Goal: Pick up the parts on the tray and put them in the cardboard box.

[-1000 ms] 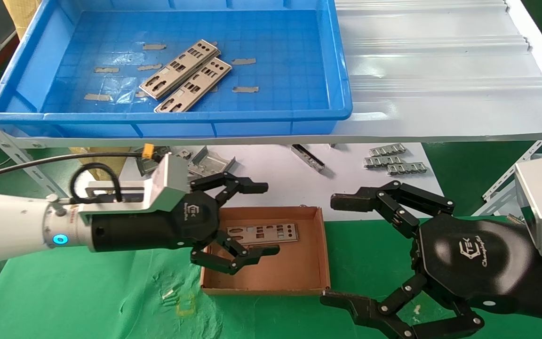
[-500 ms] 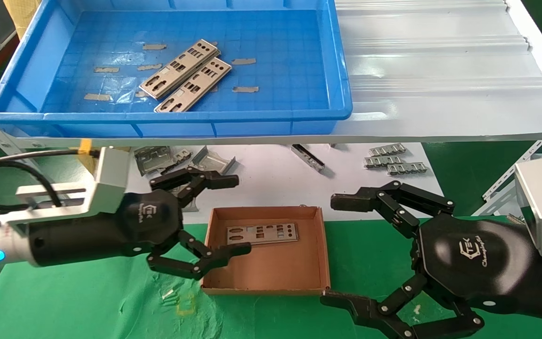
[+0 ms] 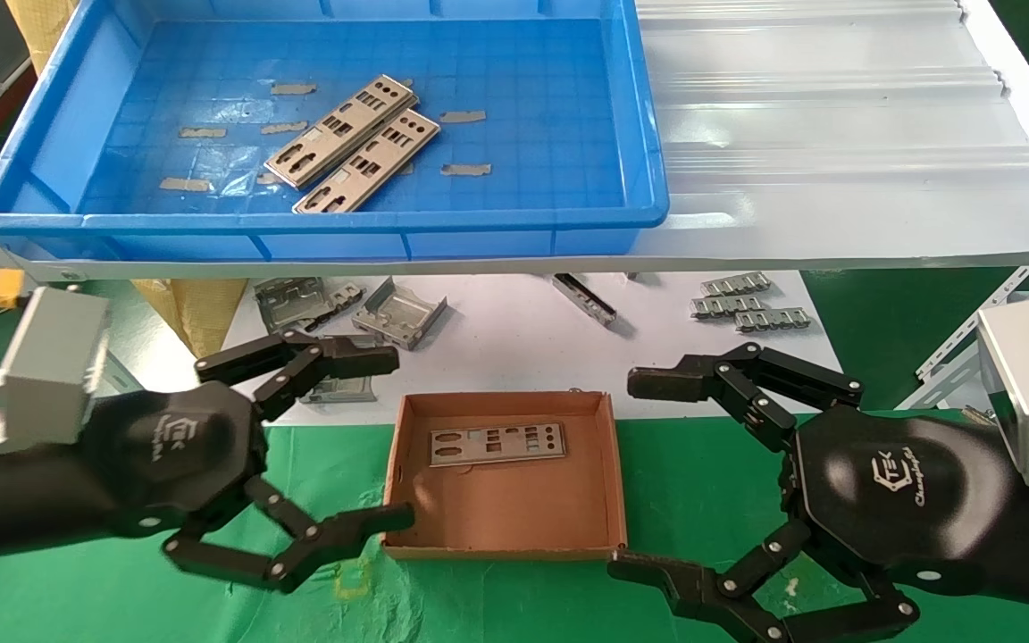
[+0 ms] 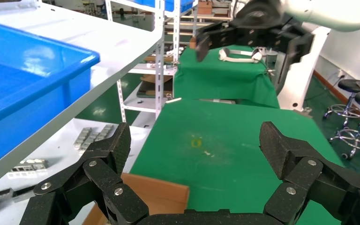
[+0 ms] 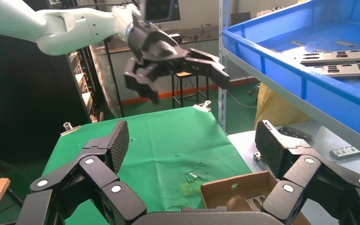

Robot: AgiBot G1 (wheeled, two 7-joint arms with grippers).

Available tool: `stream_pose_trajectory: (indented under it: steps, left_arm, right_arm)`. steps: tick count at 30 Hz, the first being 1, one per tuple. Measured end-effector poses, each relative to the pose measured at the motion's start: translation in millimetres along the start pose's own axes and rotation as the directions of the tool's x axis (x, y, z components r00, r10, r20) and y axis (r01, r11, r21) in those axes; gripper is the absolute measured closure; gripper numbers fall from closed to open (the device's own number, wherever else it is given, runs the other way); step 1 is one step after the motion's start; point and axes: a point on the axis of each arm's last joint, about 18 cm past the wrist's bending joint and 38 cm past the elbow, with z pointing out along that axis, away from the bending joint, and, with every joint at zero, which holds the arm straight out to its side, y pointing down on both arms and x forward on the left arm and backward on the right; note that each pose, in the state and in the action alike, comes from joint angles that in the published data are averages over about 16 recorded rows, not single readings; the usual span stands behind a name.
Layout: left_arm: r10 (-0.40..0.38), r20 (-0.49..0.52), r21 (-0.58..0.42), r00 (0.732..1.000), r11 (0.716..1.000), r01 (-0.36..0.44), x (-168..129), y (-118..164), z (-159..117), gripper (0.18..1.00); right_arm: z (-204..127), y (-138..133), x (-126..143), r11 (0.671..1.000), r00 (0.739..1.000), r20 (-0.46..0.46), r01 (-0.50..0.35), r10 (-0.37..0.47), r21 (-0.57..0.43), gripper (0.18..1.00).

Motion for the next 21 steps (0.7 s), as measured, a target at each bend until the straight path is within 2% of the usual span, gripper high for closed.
stream_pose_trajectory:
  steps: [12, 21]
  left_arm:
    - [-0.008, -0.034, -0.017, 0.999, 1.0, 0.008, 34.3, -25.7, -18.8, 0.184]
    - [-0.008, -0.043, -0.021, 0.999, 1.0, 0.007, 41.1, -30.4, -21.4, 0.184]
  right_arm:
    - [0.0, 0.0, 0.0, 1.0, 1.0, 0.0, 0.0, 0.0, 0.0, 0.178]
    - [-0.1, 0.0, 0.0, 1.0, 1.0, 0.0, 0.0, 0.0, 0.0, 0.178]
